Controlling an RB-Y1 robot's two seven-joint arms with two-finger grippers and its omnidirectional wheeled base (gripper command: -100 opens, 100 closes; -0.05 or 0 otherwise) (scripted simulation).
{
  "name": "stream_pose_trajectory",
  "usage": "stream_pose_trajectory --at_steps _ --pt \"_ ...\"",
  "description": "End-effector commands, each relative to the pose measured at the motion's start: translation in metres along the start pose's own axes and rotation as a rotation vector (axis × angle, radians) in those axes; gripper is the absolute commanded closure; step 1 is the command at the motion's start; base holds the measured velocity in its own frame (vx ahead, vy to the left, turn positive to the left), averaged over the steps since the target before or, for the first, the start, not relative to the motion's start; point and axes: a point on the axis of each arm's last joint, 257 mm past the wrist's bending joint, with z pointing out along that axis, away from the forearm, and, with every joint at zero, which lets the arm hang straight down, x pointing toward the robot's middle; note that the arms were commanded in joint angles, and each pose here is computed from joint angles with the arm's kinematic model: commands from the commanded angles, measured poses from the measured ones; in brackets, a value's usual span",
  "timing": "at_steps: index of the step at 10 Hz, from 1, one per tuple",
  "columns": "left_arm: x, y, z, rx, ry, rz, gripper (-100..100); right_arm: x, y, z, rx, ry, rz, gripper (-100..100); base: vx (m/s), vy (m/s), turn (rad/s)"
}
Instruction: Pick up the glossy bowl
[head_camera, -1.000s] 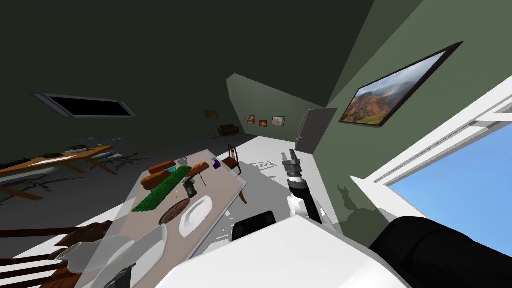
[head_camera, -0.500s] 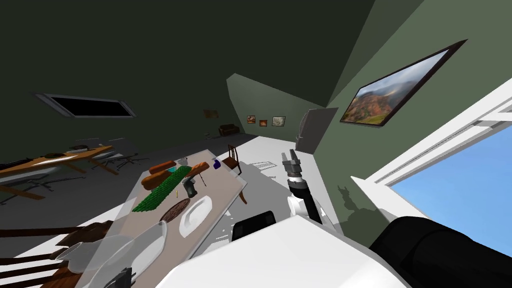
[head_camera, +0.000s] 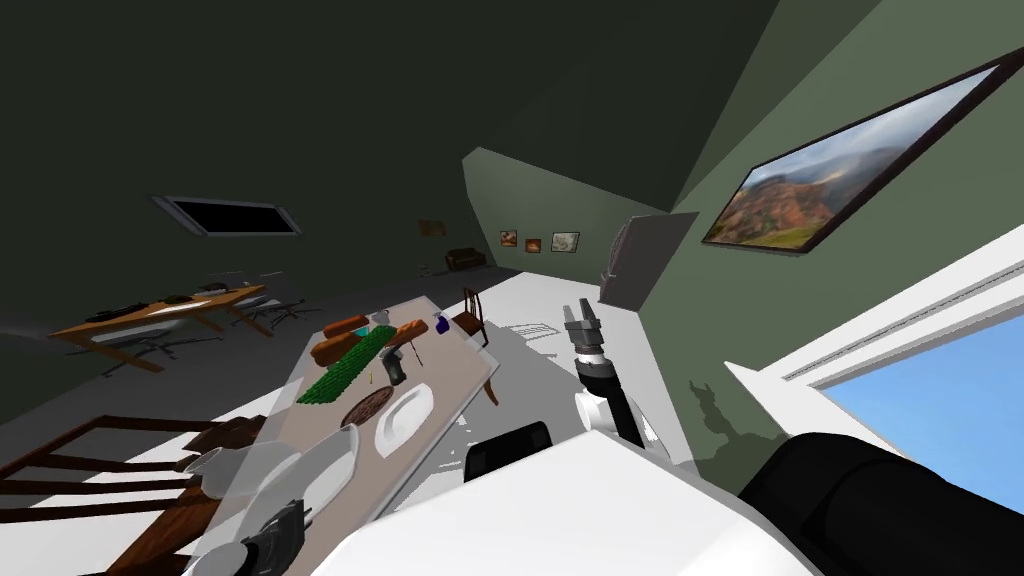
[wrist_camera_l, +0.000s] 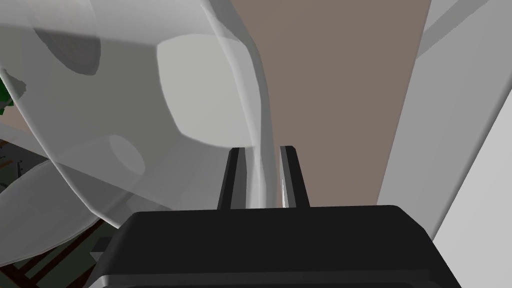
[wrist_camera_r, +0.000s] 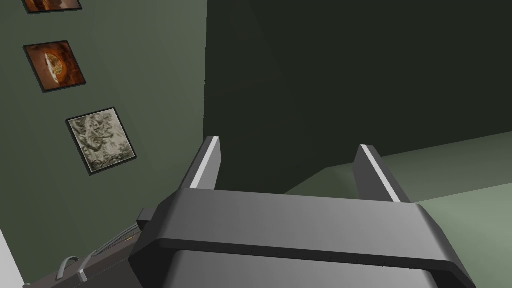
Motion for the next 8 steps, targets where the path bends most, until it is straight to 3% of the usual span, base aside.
stream_pose_trajectory --at_steps 1,2,3,4,6,8 --pt "0.002 0.009 0.001 -0.017 0.000 0.035 100 0.000 0.000 0.000 0.000 0.000 0.000 0 -0.014 0.033 -0.051" --pt "0.054 0.001 0.007 -0.019 0.082 0.011 100 0.000 0.000 0.000 0.000 0.000 0.000 0 -0.029 0.072 0.384" --pt "0.043 0.026 0.011 -0.055 0.071 0.006 100 0.000 0.000 0.000 0.000 0.000 0.000 0 -0.008 0.059 0.110" --pt "0.051 0.019 0.011 -0.043 0.082 0.042 100 0.000 0.000 0.000 0.000 0.000 0.000 0 -0.004 0.025 -0.025" --pt "0.059 0.011 0.010 -0.030 0.084 0.059 100 0.000 0.000 0.000 0.000 0.000 0.000 0 -0.005 -0.009 -0.001" --pt "0.053 0.012 0.010 -0.036 0.063 0.074 100 0.000 0.000 0.000 0.000 0.000 0.000 0 0.000 -0.011 -0.008"
